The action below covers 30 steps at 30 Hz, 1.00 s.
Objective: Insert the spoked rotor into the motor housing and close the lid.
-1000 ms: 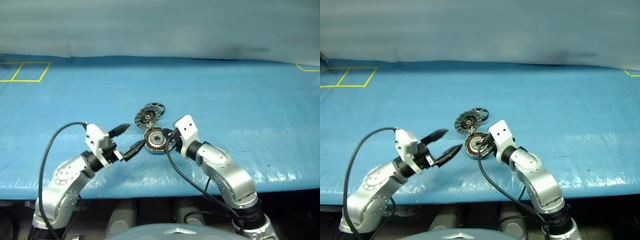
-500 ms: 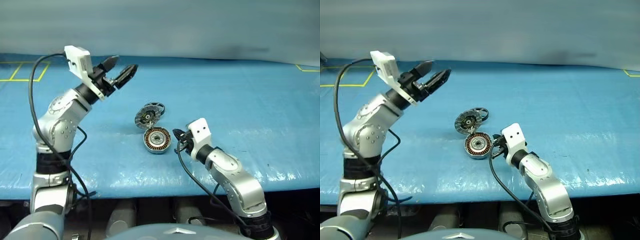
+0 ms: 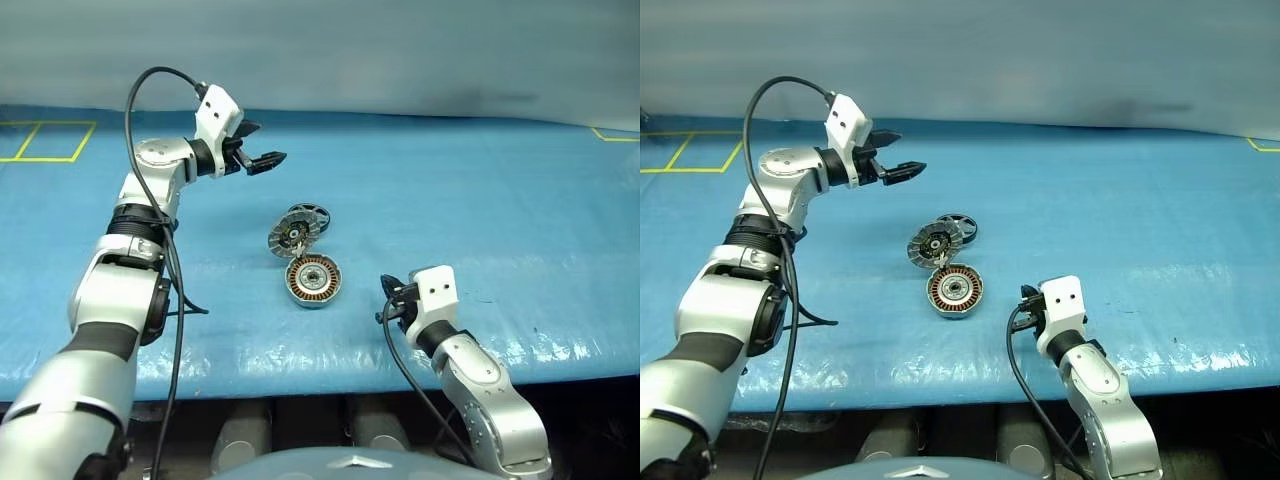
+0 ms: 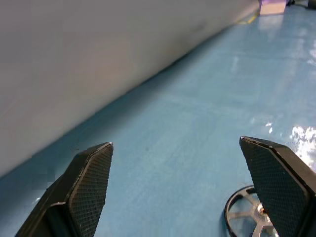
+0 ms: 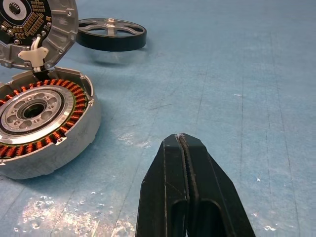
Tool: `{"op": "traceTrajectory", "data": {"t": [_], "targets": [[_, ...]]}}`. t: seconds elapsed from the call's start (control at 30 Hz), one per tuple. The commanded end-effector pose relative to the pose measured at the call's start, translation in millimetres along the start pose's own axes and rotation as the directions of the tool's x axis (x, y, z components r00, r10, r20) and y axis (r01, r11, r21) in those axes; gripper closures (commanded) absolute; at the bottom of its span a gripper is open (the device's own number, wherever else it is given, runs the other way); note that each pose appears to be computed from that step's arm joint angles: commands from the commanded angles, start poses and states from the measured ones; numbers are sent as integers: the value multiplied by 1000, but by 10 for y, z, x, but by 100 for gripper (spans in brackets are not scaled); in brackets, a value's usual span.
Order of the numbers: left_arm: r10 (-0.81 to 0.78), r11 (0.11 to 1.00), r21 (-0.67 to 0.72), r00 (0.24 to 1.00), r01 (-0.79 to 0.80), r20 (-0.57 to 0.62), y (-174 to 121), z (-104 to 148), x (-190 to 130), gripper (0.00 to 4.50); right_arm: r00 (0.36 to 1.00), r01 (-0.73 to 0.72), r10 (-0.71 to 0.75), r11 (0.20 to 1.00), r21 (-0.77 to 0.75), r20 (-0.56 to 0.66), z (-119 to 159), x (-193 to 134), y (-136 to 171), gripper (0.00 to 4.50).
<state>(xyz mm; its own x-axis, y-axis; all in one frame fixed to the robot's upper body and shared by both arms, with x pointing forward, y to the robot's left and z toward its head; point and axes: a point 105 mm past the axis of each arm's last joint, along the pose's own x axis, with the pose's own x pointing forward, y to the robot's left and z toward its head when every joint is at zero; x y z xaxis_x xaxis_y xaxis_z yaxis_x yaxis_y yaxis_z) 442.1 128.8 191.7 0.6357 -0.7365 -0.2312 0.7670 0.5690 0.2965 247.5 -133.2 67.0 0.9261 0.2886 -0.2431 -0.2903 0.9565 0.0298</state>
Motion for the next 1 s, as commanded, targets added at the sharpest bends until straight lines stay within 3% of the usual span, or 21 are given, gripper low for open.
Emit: {"op": "traceTrajectory", "data": {"t": [0.03,0.7,1.0], "targets": [[-65,994,88,996,70,-58,-71,54,95,0,998,21,-20,1000,-3,64,130,-89,26,446],[-135,961,210,969,179,-207,-512,-147,555,0,991,126,-129,990,54,44,3,-309,77,446],[-201,952,162,928,261,-313,-665,-315,598,0,984,172,-175,983,66,45,-11,-366,54,446]]}}
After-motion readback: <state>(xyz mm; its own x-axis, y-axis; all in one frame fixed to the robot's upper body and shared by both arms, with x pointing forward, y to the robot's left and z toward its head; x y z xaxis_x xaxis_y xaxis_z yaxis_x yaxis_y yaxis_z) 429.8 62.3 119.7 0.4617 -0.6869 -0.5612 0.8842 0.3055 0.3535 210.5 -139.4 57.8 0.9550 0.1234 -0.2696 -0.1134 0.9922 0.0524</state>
